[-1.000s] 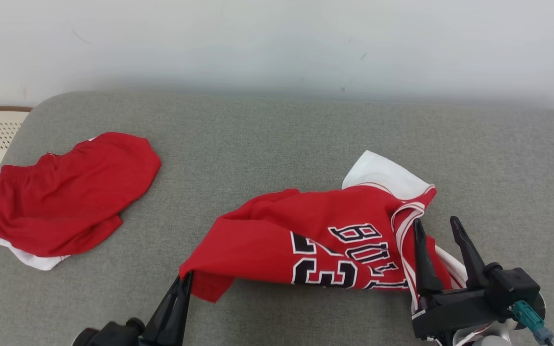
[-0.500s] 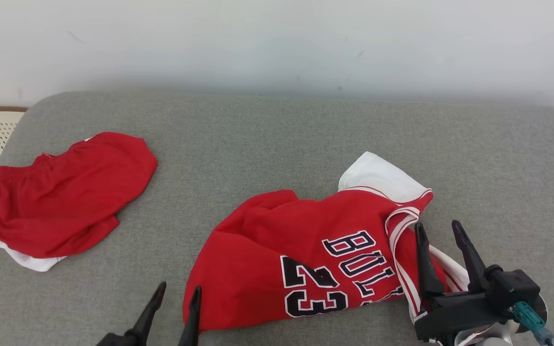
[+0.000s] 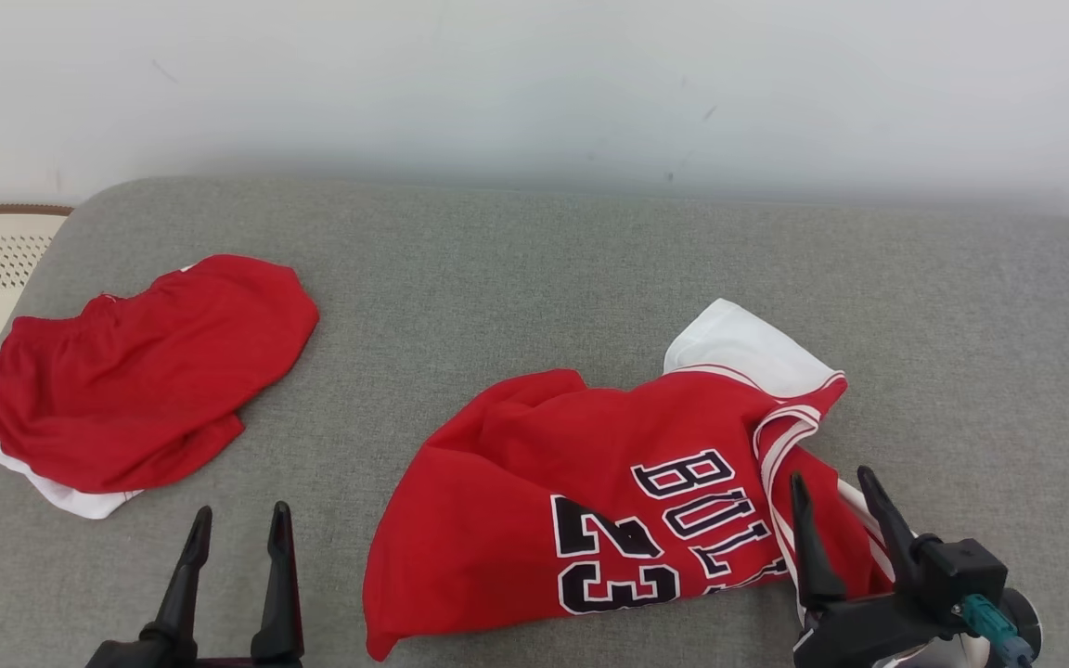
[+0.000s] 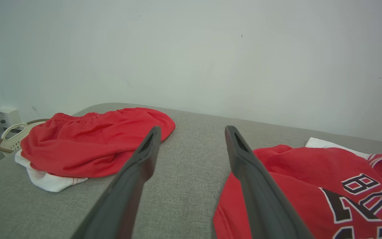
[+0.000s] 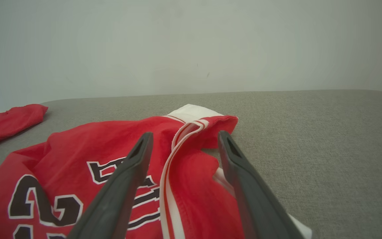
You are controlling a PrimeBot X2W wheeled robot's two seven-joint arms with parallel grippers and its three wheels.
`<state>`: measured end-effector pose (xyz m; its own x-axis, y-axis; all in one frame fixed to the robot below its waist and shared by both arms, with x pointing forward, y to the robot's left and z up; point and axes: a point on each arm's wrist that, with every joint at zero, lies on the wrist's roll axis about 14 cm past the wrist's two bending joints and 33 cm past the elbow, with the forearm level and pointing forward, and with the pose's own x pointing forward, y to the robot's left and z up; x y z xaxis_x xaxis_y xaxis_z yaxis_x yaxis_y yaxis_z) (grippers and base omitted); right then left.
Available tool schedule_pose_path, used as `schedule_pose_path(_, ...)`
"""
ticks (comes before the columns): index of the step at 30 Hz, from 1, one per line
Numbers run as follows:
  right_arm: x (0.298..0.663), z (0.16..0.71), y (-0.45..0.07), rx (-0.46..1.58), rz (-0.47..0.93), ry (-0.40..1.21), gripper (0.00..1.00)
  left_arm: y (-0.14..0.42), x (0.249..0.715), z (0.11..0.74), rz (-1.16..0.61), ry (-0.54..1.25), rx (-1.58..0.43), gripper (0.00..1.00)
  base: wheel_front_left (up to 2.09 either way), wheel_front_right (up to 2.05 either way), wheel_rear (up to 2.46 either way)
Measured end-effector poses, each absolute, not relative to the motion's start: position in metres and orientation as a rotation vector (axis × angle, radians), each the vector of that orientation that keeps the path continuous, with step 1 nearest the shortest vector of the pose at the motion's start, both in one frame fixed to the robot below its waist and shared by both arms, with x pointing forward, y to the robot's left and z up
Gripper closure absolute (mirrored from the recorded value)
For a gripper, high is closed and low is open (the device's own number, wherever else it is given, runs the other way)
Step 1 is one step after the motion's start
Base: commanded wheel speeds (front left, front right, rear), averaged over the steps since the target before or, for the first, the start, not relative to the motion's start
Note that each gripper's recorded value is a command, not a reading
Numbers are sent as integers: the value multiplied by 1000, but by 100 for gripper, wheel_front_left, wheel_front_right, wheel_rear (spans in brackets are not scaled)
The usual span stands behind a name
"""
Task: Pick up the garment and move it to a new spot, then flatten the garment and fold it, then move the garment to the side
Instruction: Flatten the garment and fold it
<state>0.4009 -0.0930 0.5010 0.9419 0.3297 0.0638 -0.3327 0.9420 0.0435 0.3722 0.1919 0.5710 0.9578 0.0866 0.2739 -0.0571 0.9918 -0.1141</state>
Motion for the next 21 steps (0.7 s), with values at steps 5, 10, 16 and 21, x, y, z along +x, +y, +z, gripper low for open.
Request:
schedule_pose_path(5,400,482,-92,31,341,28,0,199,369,570,95,-280,-100,0,0,0,0)
schedule_pose_path(10,408,477,-85,5,366,64,0,202,367,570,104,-280,-97,0,0,0,0)
schedule_pose_path(16,415,456,-83,-44,381,161,0,203,364,568,111,-276,-98,0,0,0,0)
schedule_pose_path(21,424,442,-82,-83,388,213,100,212,360,565,147,-267,-110,0,0,0,0)
